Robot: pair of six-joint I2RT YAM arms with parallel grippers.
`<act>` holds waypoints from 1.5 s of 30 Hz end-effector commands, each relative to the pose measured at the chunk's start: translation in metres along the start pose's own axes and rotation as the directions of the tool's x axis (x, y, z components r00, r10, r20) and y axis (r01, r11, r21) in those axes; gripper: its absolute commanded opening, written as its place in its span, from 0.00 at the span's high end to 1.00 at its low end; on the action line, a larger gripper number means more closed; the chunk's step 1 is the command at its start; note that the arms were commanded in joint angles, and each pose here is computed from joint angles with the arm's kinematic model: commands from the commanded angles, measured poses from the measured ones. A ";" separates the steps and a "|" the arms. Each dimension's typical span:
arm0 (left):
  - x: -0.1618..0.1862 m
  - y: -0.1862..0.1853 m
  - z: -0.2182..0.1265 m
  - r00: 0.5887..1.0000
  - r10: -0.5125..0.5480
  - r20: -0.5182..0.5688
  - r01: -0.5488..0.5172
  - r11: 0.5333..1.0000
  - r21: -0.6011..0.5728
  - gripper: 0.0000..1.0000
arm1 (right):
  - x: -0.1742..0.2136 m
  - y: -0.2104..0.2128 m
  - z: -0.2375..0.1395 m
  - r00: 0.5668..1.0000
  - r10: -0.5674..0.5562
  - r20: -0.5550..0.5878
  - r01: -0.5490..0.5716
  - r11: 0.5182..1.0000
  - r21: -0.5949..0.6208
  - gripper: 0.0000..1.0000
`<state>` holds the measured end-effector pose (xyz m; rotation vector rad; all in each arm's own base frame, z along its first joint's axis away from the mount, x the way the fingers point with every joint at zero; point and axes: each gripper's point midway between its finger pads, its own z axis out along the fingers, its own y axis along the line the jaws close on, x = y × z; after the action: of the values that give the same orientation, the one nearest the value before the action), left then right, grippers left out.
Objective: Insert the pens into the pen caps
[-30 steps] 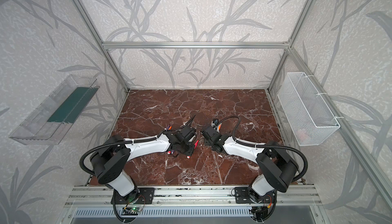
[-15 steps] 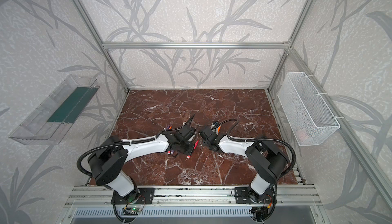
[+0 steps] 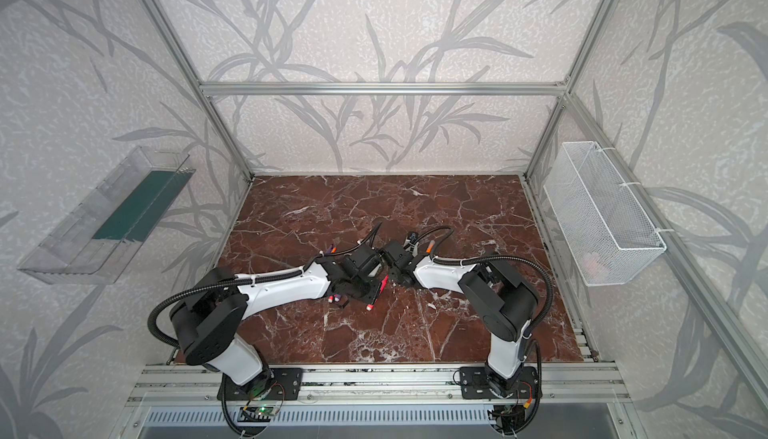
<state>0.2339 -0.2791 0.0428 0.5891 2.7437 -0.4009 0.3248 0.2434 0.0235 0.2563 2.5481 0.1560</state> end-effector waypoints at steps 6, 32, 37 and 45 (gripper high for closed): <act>-0.002 0.004 -0.009 1.000 0.005 0.029 -0.004 1.000 -0.018 0.72 | 0.000 -0.009 -0.007 0.975 -0.204 -0.085 0.212 0.972 0.100 0.69; 0.004 0.012 -0.027 0.997 -0.049 0.063 0.049 0.999 -0.011 0.67 | 0.012 -0.020 0.010 0.937 -0.265 -0.229 0.293 0.951 0.099 0.80; 0.004 0.008 -0.030 0.996 -0.046 0.070 0.045 0.999 0.013 0.66 | 0.013 -0.022 0.003 0.938 -0.261 -0.229 0.286 0.954 0.086 0.76; 0.004 0.006 -0.029 0.997 -0.046 0.065 0.045 0.999 0.020 0.66 | 0.019 -0.021 0.006 0.936 -0.256 -0.240 0.279 0.958 0.068 0.77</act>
<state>0.2285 -0.2640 0.0668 0.5154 2.6919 -0.4383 0.3239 0.2363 0.0168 -0.0644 2.7300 -0.0203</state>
